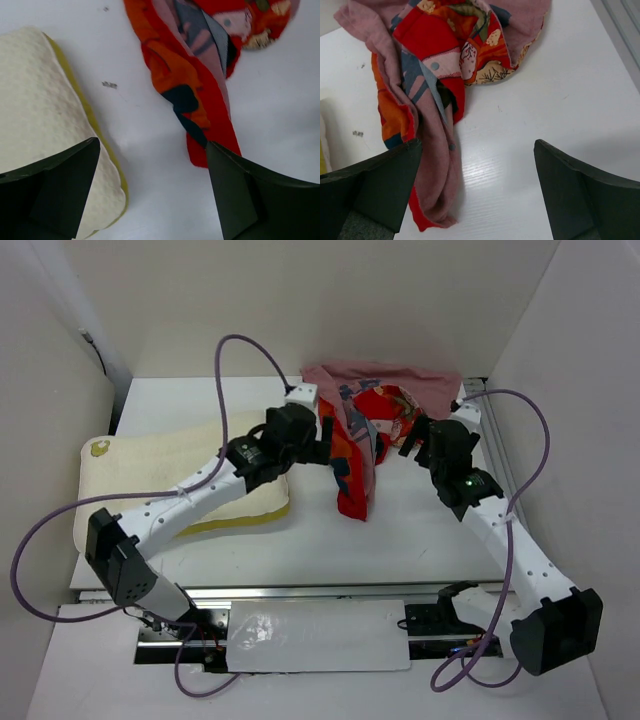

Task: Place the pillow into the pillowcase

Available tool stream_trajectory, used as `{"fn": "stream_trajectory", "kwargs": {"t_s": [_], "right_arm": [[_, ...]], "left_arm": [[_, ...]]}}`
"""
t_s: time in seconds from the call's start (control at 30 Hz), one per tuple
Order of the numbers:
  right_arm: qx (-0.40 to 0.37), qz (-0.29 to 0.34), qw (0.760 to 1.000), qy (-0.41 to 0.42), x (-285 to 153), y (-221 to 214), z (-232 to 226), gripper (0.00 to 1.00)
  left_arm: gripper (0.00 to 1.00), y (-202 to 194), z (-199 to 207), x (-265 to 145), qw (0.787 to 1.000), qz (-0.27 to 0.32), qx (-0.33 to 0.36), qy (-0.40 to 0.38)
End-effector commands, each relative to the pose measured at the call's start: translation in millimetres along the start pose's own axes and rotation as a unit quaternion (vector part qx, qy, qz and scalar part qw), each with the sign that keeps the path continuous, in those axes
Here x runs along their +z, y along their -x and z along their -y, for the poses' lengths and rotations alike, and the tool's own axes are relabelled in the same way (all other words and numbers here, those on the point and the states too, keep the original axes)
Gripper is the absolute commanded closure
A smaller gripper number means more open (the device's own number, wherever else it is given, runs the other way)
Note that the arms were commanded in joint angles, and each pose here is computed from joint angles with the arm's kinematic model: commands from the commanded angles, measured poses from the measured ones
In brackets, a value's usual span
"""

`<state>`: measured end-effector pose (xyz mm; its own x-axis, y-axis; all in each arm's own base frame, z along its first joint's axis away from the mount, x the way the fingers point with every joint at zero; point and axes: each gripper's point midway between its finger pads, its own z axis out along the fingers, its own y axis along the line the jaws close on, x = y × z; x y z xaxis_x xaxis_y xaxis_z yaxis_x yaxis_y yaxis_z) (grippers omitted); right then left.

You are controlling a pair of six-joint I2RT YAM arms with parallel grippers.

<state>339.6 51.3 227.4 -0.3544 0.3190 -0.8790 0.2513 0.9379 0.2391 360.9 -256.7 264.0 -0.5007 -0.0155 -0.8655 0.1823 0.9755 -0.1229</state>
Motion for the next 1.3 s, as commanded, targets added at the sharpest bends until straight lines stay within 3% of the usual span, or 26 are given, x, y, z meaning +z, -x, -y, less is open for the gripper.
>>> {"fn": "stream_trajectory", "kwargs": {"t_s": [0.0,0.17,0.33,0.4,0.5,0.6,0.63,0.73,0.77,0.8,0.93,1.13,1.2,1.23,1.27], "right_arm": [[0.009,0.034,0.999,-0.026,1.9,27.9,-1.9,0.00],[-0.013,0.052,0.998,-0.036,23.1,29.3,-4.7,0.00],[-0.056,0.045,0.997,-0.004,54.6,31.6,-28.4,0.00],[-0.048,0.039,0.998,0.027,68.2,38.2,-39.1,0.00],[-0.049,0.006,0.996,0.068,98.3,29.1,-56.5,0.08],[-0.067,-0.033,0.993,0.088,127.8,5.2,-66.4,0.18],[-0.066,-0.032,0.993,0.096,133.9,10.2,-73.9,0.18],[-0.070,-0.054,0.991,0.099,162.3,-4.2,-72.8,0.19],[-0.071,-0.059,0.990,0.105,168.2,-11.1,-74.9,0.21],[-0.070,-0.076,0.988,0.114,183.0,-26.6,-75.1,0.22],[-0.063,-0.081,0.987,0.127,198.2,-39.1,-81.1,0.27],[-0.060,-0.096,0.988,0.106,235.7,-70.1,-71.4,0.48],[-0.060,-0.090,0.989,0.097,243.9,-67.4,-70.7,0.72],[-0.058,-0.088,0.990,0.093,245.5,-62.0,-67.8,1.00],[-0.059,-0.089,0.991,0.086,245.3,-57.8,-67.0,1.00]], "left_arm": [[0.00,-37.2,39.8,6.4,0.997,-0.032,0.040,-0.055],[0.00,-111.7,96.5,24.9,0.988,-0.120,0.054,-0.083],[0.00,-141.7,145.2,48.4,0.974,-0.174,0.025,-0.143],[0.00,-158.8,147.2,65.3,0.974,-0.187,0.022,-0.129],[0.03,-165.0,144.7,82.7,0.976,-0.191,0.015,-0.104],[0.16,-175.3,129.1,99.0,0.973,-0.215,-0.009,-0.081],[0.25,-173.9,118.9,106.0,0.972,-0.219,-0.024,-0.076],[0.38,-175.4,102.6,117.2,0.969,-0.230,-0.054,-0.072],[0.57,-169.5,95.2,123.2,0.969,-0.228,-0.065,-0.072],[1.00,-174.9,90.1,123.8,0.967,-0.237,-0.067,-0.070],[1.00,-159.7,86.8,117.0,0.969,-0.223,-0.062,-0.083],[1.00,-134.3,85.3,96.9,0.976,-0.182,-0.054,-0.109],[1.00,-119.1,81.7,88.3,0.977,-0.168,-0.061,-0.113],[1.00,-114.1,82.0,85.3,0.978,-0.162,-0.058,-0.117],[1.00,-109.0,82.2,82.2,0.979,-0.156,-0.055,-0.121]]}}
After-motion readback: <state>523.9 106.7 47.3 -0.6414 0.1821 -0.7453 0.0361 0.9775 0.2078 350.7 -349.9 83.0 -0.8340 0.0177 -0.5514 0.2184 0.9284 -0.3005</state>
